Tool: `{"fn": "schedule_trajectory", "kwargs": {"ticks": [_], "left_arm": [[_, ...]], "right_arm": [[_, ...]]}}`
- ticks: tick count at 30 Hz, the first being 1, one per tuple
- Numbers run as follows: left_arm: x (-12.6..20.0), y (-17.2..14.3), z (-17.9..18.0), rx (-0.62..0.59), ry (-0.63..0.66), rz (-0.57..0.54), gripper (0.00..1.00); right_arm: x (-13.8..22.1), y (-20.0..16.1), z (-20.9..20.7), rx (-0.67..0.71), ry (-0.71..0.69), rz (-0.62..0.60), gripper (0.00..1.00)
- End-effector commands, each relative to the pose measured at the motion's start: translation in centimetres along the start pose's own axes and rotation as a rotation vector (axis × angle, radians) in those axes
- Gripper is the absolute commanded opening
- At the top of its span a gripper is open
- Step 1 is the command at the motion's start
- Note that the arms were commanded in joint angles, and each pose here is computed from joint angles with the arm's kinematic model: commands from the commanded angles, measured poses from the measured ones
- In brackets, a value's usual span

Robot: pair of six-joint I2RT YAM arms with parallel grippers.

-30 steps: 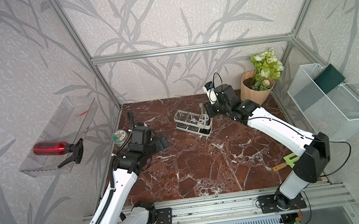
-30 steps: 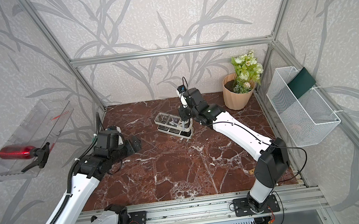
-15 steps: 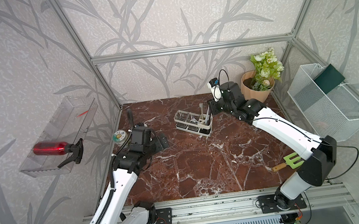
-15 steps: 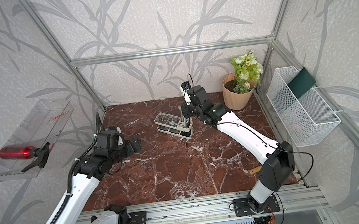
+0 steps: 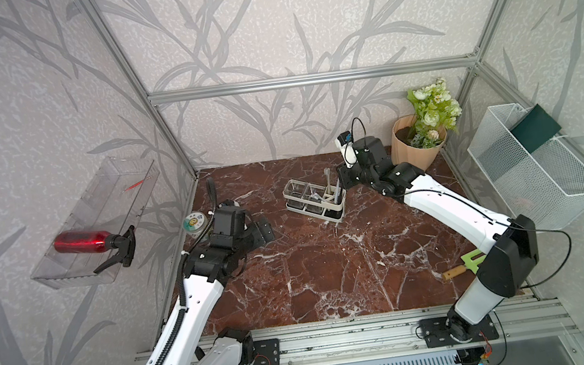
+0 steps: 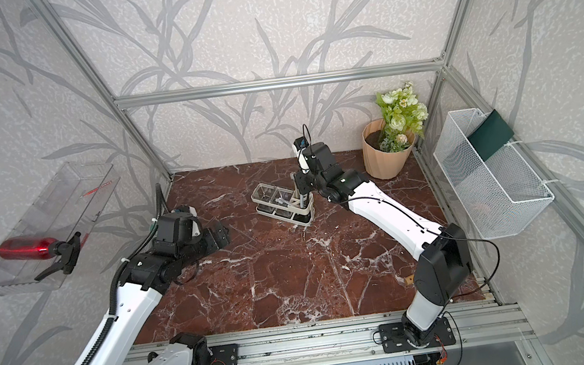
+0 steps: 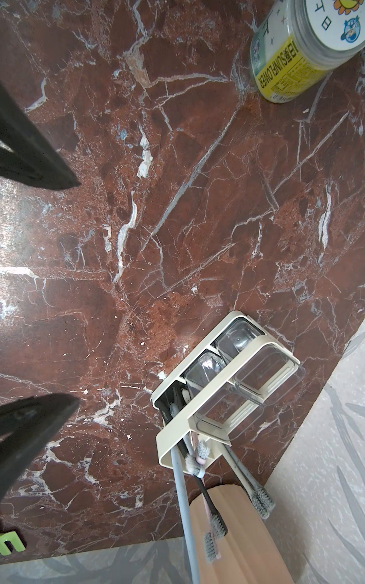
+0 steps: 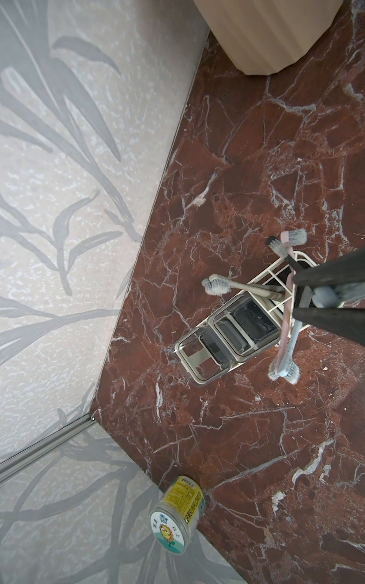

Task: Place the toothbrush into the toothbrush holder
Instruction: Place the toothbrush in the toothbrush holder.

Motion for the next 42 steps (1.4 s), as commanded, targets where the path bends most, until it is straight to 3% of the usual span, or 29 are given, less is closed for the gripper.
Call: {"fn": "schedule_trajectory", "kwargs": {"ticks": [1,22,42], "left_arm": [[0.2,-0.1,0.2,0.000,-0.001,-0.007,0.99],[0.0,-0.2,0.2,0.004,-0.006,-0.001,0.99],[-0.1,-0.2,0.1,0.006,-0.014,-0.001,0.99]], "right_arm": [[-1.2,-0.7,-0.1,0.002,0.002,0.003,0.00],[-3.3,-3.3,0.6,0.013,0.047,-0.052,0.00],[-4.5,-5.6,1.2,0.077,0.032,-0.024,0.00]]}}
Point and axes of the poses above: each gripper's point midway between its finger pads, its own x axis back along the fingers, its own z axis along the line the jaws close on, y = z × x, the point moved 1 cm from there along x, back along the fingers, and after that the axes turned 7 degrees about -x, right-handed, at the moved point
